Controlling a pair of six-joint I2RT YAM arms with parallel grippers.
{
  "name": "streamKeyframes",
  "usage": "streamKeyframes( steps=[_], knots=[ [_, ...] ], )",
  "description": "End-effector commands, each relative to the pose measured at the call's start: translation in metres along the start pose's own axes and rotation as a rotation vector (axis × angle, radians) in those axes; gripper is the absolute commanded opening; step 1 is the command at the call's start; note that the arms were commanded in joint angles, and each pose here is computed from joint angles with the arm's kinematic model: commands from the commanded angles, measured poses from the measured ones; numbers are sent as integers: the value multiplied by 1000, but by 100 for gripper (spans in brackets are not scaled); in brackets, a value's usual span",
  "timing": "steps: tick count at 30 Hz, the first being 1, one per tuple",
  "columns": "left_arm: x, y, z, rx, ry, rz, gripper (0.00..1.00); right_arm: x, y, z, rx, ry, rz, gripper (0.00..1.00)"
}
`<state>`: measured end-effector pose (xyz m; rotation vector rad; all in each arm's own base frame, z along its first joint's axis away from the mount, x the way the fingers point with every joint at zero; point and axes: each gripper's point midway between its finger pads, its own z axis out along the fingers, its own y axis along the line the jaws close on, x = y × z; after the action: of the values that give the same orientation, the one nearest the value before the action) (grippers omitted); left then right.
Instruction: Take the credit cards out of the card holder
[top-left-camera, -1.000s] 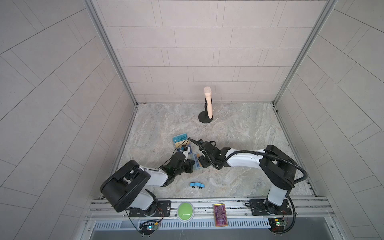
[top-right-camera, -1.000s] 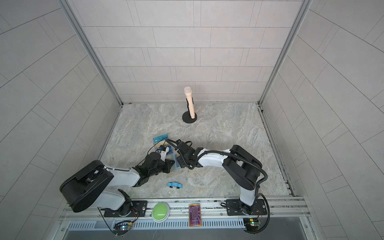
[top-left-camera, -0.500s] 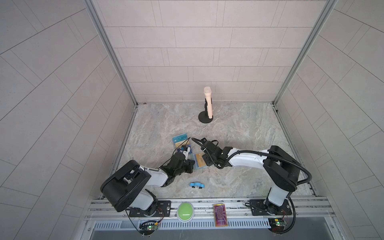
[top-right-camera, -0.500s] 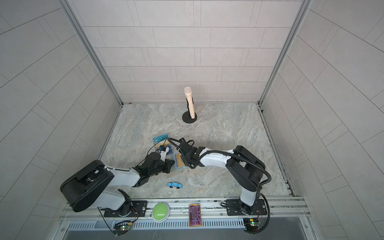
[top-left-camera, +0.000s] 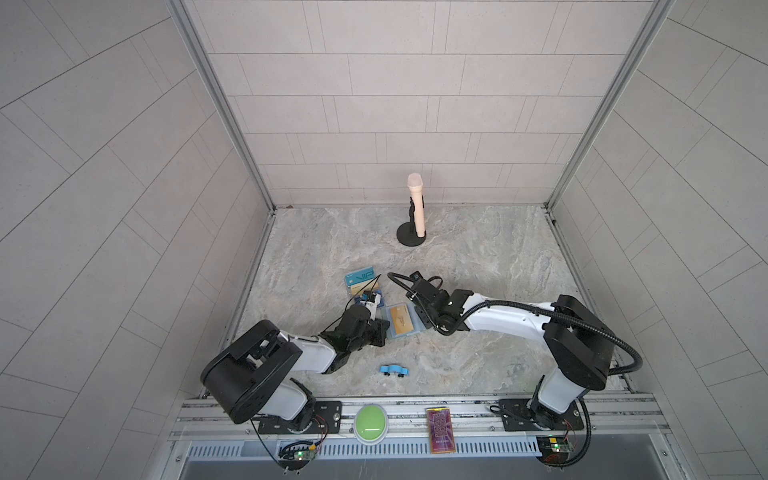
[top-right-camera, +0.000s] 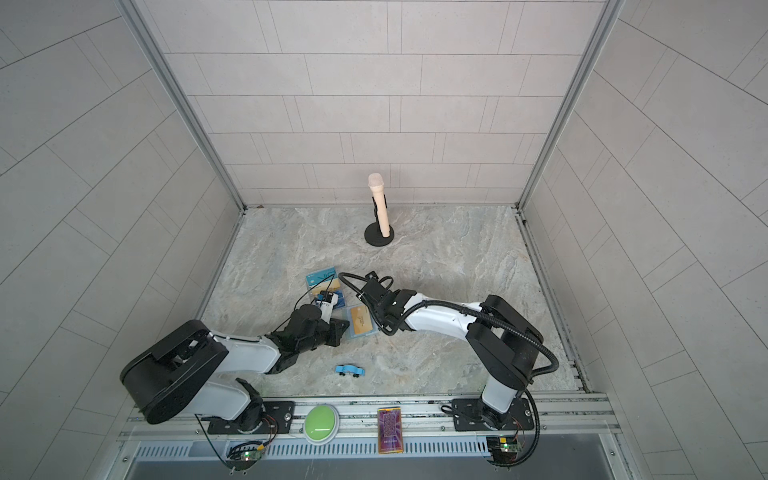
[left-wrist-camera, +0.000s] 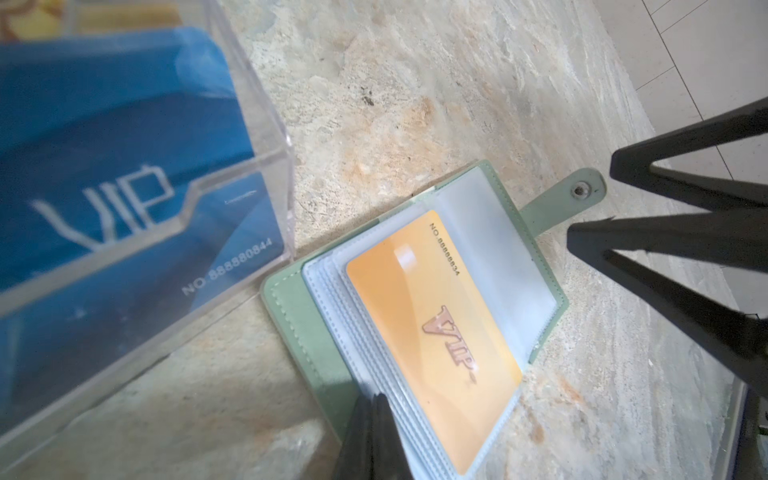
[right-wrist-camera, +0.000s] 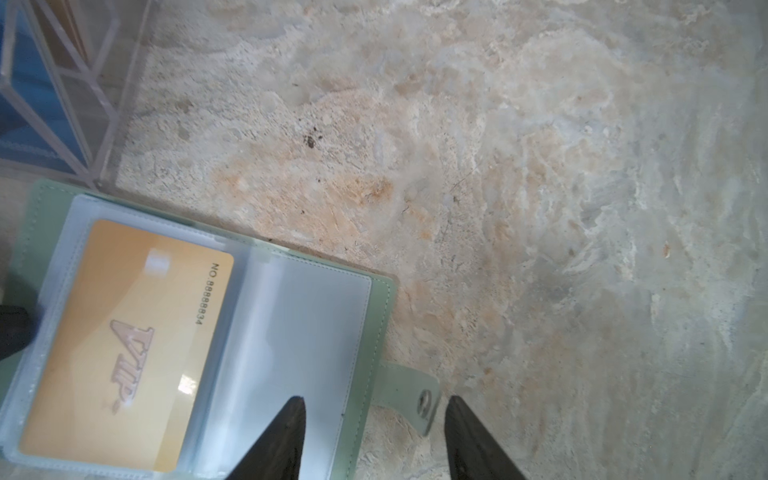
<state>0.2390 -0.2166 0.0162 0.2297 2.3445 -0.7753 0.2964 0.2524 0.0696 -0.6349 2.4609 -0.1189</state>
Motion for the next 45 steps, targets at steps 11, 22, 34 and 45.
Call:
streamKeyframes(
  steps=[11, 22, 34, 45],
  knots=[
    [35, 16, -1, -62, 136, 17, 0, -27, 51, -38, -519, 56, 132, 58],
    [34, 15, -2, -60, 132, 26, 0, -27, 59, -20, -770, 118, 358, 45],
    [33, 16, -5, -66, 132, 36, 0, -12, 70, 5, -827, 167, 396, 37],
    [36, 18, -4, -72, 141, 38, 0, 5, 69, 24, -833, 229, 446, 32]
  ],
)
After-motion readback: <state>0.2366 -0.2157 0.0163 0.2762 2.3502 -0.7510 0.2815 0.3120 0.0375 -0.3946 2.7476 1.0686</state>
